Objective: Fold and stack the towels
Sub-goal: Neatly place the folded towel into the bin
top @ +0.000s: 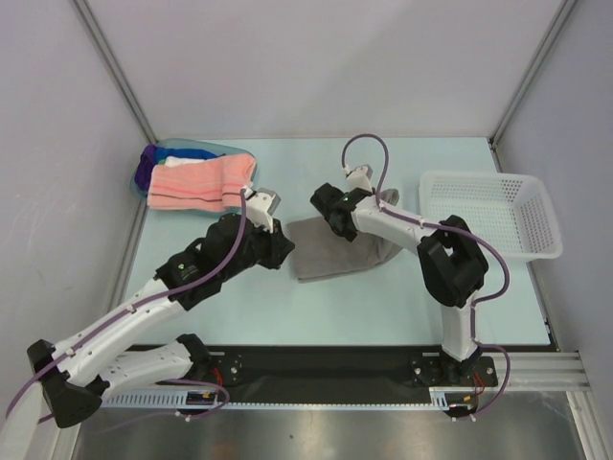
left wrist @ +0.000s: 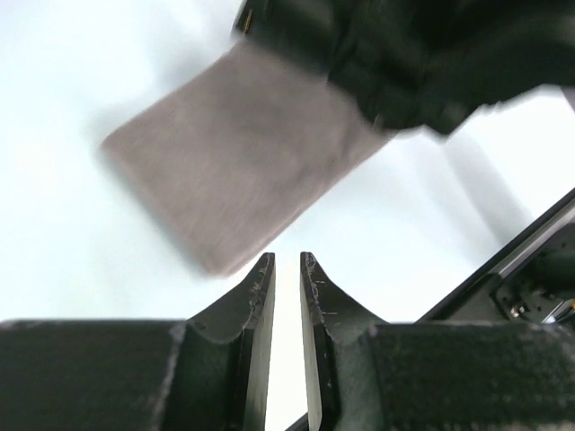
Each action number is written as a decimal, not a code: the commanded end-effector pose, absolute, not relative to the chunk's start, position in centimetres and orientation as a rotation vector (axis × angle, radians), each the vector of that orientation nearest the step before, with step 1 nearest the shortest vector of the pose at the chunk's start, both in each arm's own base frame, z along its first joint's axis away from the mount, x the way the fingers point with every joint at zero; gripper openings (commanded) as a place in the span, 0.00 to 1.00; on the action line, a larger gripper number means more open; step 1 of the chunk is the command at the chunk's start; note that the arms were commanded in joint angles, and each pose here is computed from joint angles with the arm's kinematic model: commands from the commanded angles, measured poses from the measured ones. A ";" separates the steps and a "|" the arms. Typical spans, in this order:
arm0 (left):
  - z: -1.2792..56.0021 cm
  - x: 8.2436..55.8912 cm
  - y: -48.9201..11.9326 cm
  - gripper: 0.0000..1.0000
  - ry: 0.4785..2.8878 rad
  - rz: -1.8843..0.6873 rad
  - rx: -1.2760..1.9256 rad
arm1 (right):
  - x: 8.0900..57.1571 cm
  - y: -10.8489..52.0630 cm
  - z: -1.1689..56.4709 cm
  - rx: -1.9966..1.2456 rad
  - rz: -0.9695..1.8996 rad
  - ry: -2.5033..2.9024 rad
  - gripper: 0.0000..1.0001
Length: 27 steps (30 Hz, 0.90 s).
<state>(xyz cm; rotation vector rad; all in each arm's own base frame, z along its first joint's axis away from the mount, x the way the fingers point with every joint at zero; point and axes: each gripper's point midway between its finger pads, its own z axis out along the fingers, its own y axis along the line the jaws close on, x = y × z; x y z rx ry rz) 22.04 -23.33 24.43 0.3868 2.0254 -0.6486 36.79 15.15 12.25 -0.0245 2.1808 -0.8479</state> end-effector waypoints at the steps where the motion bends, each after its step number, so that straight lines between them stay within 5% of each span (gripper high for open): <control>1: 24.3 21.1 -22.5 0.22 2.031 -0.631 0.478 | 38.7 12.0 16.8 0.006 -1.002 2.061 0.00; 14: 21.7 19.5 -23.0 0.20 2.065 -0.674 0.616 | 39.5 6.3 25.2 0.064 -1.013 2.007 0.00; 27: 20.5 19.3 -22.5 0.19 2.084 -0.640 0.633 | 38.4 -2.3 27.8 0.197 -0.961 2.043 0.00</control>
